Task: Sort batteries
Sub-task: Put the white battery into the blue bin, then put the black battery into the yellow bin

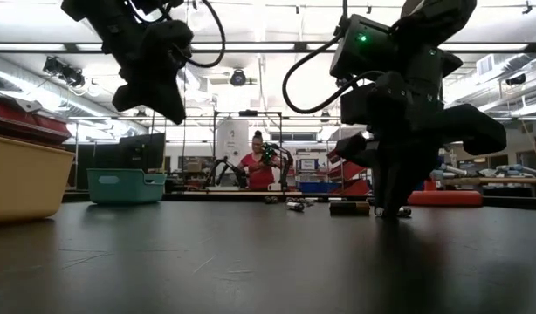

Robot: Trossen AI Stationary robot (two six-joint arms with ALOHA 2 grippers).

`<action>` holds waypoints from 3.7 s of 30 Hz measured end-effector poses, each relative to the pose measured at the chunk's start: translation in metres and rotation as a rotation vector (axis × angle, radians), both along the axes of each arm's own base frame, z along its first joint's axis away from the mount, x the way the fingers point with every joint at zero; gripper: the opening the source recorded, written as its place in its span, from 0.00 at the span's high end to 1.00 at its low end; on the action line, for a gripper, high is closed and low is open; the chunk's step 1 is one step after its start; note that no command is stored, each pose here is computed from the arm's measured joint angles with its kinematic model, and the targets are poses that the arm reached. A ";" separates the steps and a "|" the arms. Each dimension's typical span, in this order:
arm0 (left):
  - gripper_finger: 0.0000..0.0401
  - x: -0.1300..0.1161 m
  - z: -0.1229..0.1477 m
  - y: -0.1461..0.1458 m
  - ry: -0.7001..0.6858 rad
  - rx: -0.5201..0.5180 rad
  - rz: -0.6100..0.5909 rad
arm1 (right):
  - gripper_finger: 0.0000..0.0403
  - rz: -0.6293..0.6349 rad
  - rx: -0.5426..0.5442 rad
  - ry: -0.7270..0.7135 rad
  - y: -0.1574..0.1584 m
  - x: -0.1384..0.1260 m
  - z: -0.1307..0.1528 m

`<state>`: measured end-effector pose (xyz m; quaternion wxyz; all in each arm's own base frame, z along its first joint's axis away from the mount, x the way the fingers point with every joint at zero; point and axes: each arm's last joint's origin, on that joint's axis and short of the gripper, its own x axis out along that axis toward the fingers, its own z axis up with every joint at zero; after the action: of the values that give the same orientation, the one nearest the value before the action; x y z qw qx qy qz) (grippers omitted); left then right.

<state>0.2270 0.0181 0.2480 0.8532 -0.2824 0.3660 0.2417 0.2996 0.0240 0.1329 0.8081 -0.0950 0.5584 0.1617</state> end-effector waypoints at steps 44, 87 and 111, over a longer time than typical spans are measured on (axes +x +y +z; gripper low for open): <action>0.54 0.112 0.024 -0.022 -0.654 0.257 -0.136 | 0.95 -0.670 0.404 -0.962 -0.029 0.003 0.163; 0.91 -0.084 -0.037 0.112 0.276 -0.002 0.491 | 0.69 -0.909 0.368 -0.929 0.002 -0.040 0.183; 0.58 -0.007 0.024 0.088 -0.063 0.119 0.144 | 0.69 -0.797 0.139 -0.392 -0.015 -0.042 0.112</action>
<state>0.2200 0.1057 0.2722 0.8599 -0.2644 0.3026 0.3148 0.2574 0.0092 0.2450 0.9022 0.1535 0.3757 -0.1462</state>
